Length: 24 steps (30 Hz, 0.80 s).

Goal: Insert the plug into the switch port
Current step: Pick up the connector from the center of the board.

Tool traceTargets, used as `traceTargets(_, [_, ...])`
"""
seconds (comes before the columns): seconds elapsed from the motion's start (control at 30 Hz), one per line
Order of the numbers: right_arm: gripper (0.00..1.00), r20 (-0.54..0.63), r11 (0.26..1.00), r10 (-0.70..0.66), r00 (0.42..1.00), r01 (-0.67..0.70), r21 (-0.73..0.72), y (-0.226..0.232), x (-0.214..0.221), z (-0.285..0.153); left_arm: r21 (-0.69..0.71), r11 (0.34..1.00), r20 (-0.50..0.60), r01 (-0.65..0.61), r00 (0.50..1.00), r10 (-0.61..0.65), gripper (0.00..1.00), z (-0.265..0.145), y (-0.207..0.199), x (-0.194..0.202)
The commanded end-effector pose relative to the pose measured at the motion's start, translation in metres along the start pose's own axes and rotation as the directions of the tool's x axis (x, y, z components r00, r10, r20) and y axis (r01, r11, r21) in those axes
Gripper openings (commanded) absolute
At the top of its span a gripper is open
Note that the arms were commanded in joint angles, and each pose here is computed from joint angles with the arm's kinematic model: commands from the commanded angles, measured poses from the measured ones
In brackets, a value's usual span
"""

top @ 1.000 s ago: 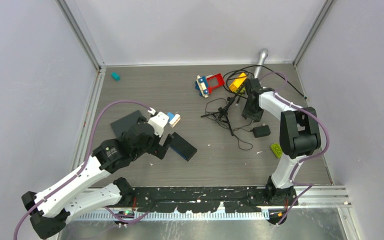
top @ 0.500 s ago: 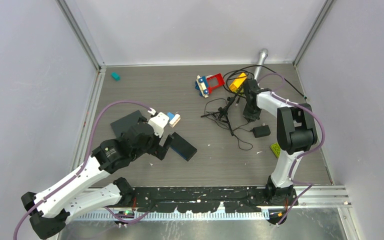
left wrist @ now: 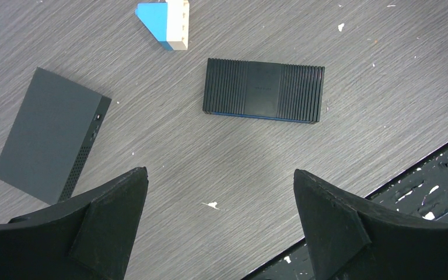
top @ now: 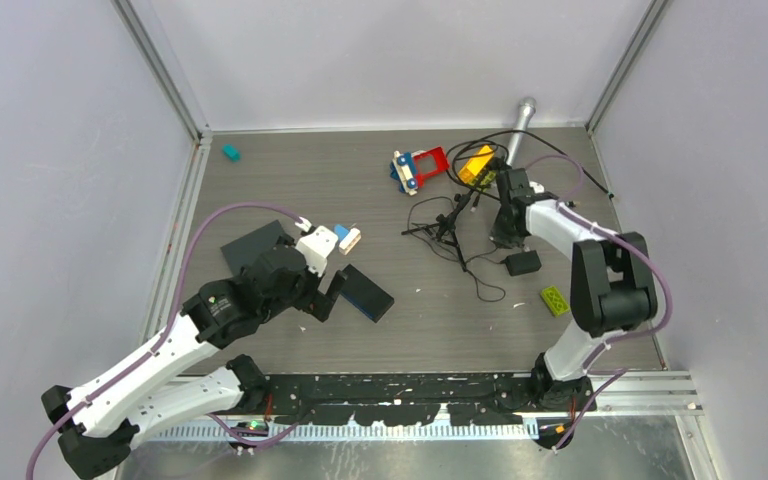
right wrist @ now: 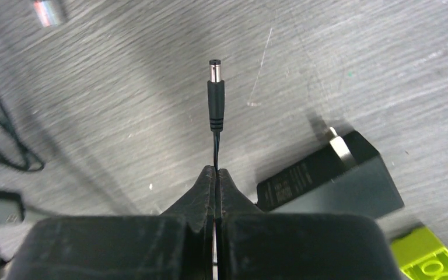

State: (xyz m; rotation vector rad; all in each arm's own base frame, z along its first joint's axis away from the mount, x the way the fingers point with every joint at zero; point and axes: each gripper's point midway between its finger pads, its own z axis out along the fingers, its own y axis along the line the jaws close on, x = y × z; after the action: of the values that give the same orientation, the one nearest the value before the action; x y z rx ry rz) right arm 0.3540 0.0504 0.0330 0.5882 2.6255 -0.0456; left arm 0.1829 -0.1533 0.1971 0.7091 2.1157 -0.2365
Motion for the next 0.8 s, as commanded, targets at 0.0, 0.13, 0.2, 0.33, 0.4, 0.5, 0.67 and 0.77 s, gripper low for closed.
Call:
traceTargets(0.0, [0.0,0.118,0.992,0.031,0.993,-0.016,-0.123,0.015,-0.021,-0.044,0.012,1.0,0.044,0.003,0.999,-0.004,0.97,-0.002,0.0,-0.009])
traceTargets(0.13, [0.0,0.144,0.988,0.028,0.989,-0.005,-0.156,0.015,-0.013,-0.067,0.022,1.0,0.05,0.005,0.999,-0.006,0.97,-0.003,-0.002,-0.009])
traceTargets(0.2, [0.0,0.154,0.986,0.018,0.988,0.008,-0.164,0.015,-0.005,-0.076,0.033,0.999,0.056,0.006,0.998,-0.008,0.97,-0.004,-0.004,-0.01])
traceTargets(0.33, [0.01,0.163,0.986,-0.01,0.987,0.037,-0.164,0.014,0.014,-0.09,0.056,0.998,0.063,0.007,0.998,-0.01,0.97,-0.005,-0.008,-0.011])
traceTargets(0.4, [0.0,0.175,0.985,-0.036,0.984,0.065,-0.161,0.015,0.026,-0.097,0.066,0.998,0.066,0.007,0.998,-0.011,0.97,-0.005,-0.009,-0.012])
traceTargets(0.5, [0.0,0.181,0.983,-0.061,0.982,0.091,-0.161,0.014,0.044,-0.105,0.097,0.995,0.078,0.012,0.997,-0.019,0.96,-0.007,-0.014,-0.015])
traceTargets(0.67, [0.01,0.188,0.971,-0.088,0.978,0.127,-0.204,0.016,0.069,-0.118,0.205,0.978,0.126,0.041,0.99,-0.068,0.94,-0.013,-0.033,-0.024])
traceTargets(0.77, [0.0,0.181,0.953,-0.119,0.976,0.163,-0.255,0.024,0.083,-0.125,0.245,0.967,0.168,0.066,0.98,-0.11,0.94,-0.017,-0.04,-0.033])
